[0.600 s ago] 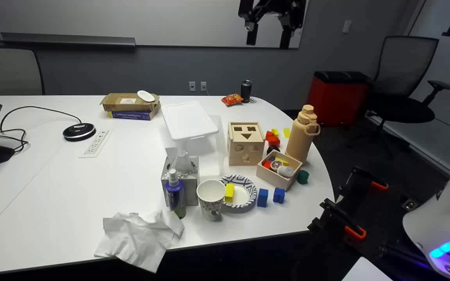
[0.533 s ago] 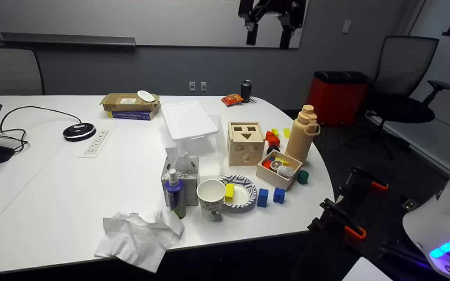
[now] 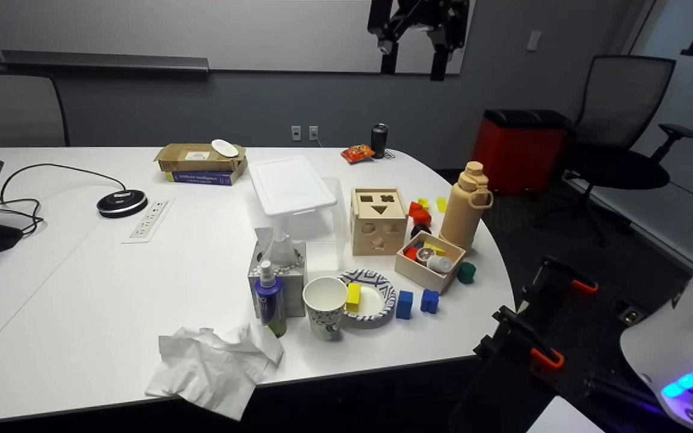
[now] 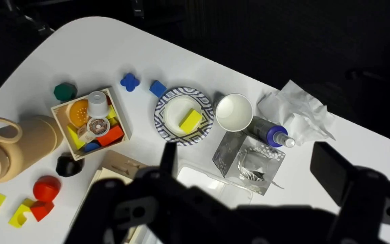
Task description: Close the lid on the clear container.
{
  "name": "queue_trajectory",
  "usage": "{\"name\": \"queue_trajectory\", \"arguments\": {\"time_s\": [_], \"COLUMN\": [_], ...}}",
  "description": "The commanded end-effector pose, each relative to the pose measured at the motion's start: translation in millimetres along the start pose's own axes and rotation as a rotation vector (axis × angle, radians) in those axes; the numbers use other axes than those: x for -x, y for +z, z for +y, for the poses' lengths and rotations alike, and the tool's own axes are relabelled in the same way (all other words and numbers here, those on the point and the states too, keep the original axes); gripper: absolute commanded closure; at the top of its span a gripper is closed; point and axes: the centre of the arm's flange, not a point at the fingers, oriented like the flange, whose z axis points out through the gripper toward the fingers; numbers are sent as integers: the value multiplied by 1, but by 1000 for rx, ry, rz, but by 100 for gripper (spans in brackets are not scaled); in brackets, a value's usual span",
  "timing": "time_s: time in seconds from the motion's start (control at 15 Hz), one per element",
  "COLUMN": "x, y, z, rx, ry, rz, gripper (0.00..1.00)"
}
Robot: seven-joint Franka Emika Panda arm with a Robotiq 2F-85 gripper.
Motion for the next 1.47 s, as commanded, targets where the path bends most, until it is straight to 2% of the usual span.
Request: {"name": "queue_trajectory", "arguments": {"time_s": [0.0,0.27,0.47,0.73,1.13,1.4], "x": [-46,-126,-190,-262,-311,-327], "y": [2,18,41,90,145,173], "z": [9,41,66,73,38,26], "rx": [42,103,171,251,307,291], "ry": [-62,-179,-314,-512,-840,-972], "rz": [-62,-121,-136,-177,-219,-251], "gripper": [0,0,0,0,0,0]}}
